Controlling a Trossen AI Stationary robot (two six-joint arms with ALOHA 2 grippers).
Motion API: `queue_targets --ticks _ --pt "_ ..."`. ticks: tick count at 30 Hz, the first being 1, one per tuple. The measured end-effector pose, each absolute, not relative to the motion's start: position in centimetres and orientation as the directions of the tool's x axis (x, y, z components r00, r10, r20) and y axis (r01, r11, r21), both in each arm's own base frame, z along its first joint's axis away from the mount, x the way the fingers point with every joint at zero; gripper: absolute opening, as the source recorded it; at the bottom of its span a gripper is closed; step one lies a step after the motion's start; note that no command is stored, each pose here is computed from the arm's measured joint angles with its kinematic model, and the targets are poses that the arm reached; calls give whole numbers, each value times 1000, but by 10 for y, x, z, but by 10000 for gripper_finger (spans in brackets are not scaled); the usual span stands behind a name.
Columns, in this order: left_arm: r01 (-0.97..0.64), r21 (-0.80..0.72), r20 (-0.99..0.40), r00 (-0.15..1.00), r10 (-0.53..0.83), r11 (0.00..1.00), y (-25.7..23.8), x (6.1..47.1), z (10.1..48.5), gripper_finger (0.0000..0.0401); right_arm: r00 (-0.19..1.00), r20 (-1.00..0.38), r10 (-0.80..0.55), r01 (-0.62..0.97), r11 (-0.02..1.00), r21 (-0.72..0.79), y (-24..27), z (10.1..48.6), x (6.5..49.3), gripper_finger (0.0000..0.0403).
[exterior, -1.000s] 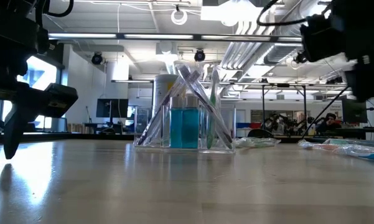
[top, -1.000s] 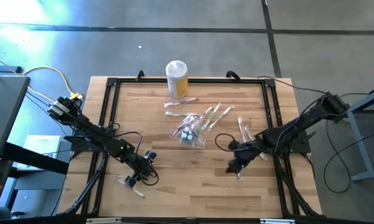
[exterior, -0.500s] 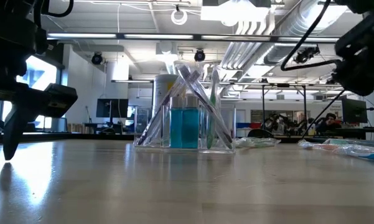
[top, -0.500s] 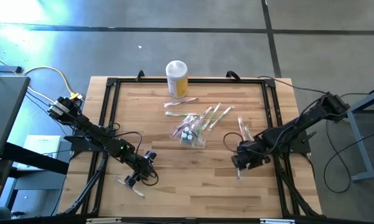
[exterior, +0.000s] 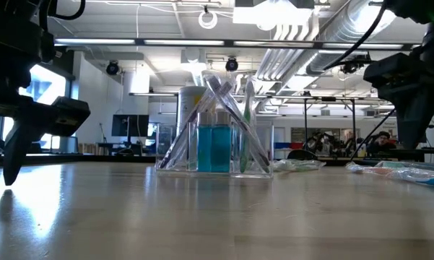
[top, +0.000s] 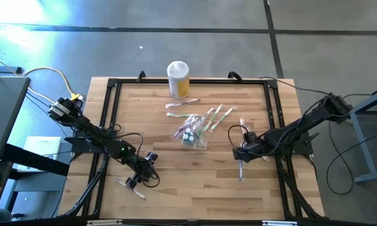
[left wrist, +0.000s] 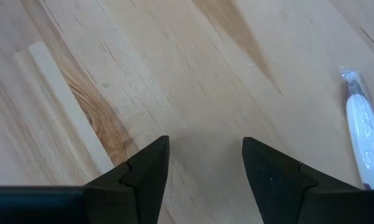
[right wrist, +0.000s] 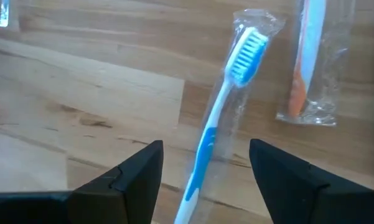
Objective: Pick & Place toothbrushing station
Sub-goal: Put the blue toothbrush into the transparent organizer
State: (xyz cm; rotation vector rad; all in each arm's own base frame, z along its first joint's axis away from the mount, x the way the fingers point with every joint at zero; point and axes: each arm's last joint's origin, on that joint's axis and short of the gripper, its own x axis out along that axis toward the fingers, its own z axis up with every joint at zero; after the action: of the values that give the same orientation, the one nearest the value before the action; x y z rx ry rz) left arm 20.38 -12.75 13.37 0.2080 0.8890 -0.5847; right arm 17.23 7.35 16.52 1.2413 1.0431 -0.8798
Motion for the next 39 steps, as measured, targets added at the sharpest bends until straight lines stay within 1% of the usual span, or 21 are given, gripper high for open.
queue_targets --ticks 6,10,15,19,24,27,30,33,36,39 --pt "560 -66 -783 484 -391 826 -127 203 133 198 263 -964 -29 954 156 255 75 155 175 231" --pt "560 -66 -784 483 -390 826 -127 203 133 198 176 -983 -58 972 170 164 78 139 178 231" --pt "559 -65 -783 485 -390 826 -127 203 133 198 105 -990 -95 980 178 87 81 124 184 231" --pt "558 -63 -781 489 -389 827 -127 204 134 198 93 -989 -115 981 183 71 82 120 185 231" --pt "560 -61 -782 487 -388 826 -127 204 133 198 130 -975 -181 971 224 88 87 119 182 224" --pt "567 -55 -780 489 -390 822 -127 204 134 198 146 -968 -206 964 251 92 91 119 179 203" --pt "570 -52 -777 493 -392 820 -128 204 134 198 172 -954 -247 955 280 100 95 118 176 170" --pt "571 -49 -768 503 -397 820 -128 205 135 198 200 -939 -281 950 290 115 100 116 172 130" --pt "574 -42 -756 517 -402 818 -129 206 136 198 218 -931 -291 950 282 134 104 116 169 87" --pt "575 -40 -751 522 -404 817 -129 207 136 198 241 -922 -304 943 298 148 109 116 167 42"
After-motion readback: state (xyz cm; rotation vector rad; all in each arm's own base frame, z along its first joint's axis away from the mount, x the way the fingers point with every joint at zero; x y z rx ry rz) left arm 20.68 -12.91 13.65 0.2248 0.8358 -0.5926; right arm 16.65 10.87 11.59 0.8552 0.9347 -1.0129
